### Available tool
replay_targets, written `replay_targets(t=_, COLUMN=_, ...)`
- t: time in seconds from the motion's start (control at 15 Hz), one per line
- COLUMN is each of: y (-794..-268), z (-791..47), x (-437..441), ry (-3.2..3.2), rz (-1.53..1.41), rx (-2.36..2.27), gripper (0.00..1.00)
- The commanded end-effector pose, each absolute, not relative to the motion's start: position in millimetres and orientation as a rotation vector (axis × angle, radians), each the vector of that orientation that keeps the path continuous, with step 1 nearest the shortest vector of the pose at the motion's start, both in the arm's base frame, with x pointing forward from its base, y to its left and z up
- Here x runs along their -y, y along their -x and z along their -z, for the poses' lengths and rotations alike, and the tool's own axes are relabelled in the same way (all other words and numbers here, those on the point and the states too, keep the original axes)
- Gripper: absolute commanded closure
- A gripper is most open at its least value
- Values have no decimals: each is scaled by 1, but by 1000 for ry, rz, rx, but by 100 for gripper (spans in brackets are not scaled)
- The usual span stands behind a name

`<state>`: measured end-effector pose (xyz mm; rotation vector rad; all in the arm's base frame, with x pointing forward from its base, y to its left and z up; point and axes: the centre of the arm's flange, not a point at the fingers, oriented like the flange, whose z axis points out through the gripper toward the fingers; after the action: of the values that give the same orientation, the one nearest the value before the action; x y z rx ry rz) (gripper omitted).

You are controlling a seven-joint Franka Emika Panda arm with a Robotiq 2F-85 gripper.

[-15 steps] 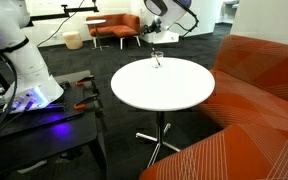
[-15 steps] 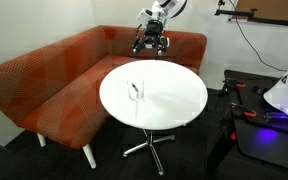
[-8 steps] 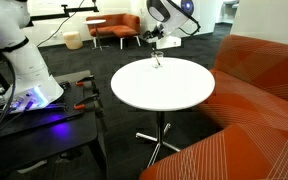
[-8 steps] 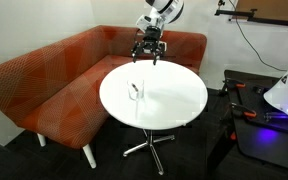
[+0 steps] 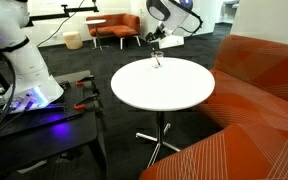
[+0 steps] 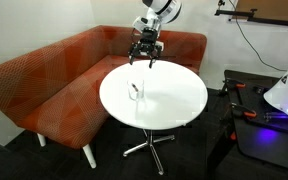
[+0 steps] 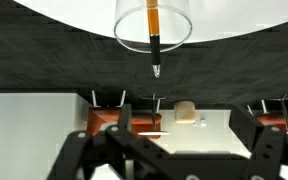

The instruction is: Take the pen out of the glass and set it on the table

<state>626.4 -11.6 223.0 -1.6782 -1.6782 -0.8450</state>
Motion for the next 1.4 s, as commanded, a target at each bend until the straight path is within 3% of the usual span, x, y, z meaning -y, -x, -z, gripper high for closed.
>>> replay_targets(t=0.0, y=-641, z=-226, x=-2, ry=1696, rz=801, rx=1723, gripper=3)
replay_targets(t=0.13, y=-644, z=-224, x=-9, ry=1679, rz=778, rx=1737, gripper=6)
replay_targets(t=0.4, y=-648, z=-217, x=-16, ry=1649, rz=748, rx=1760, gripper=31)
replay_targets(t=0.53, y=-650, z=-211, x=-15, ry=1664, rz=733, rx=1759, gripper=37)
replay_targets(t=0.67, y=-652, z=-205, x=-14, ry=1680, rz=713, rx=1750, gripper=33)
replay_targets(t=0.8, y=-654, z=-201, x=-13, ry=1694, rz=698, rx=1745, gripper=35)
replay_targets(t=1.0, y=-657, z=-197, x=-12, ry=1730, rz=678, rx=1737, gripper=45)
replay_targets(t=1.33, y=-662, z=-195, x=-11, ry=1787, rz=638, rx=1739, gripper=43)
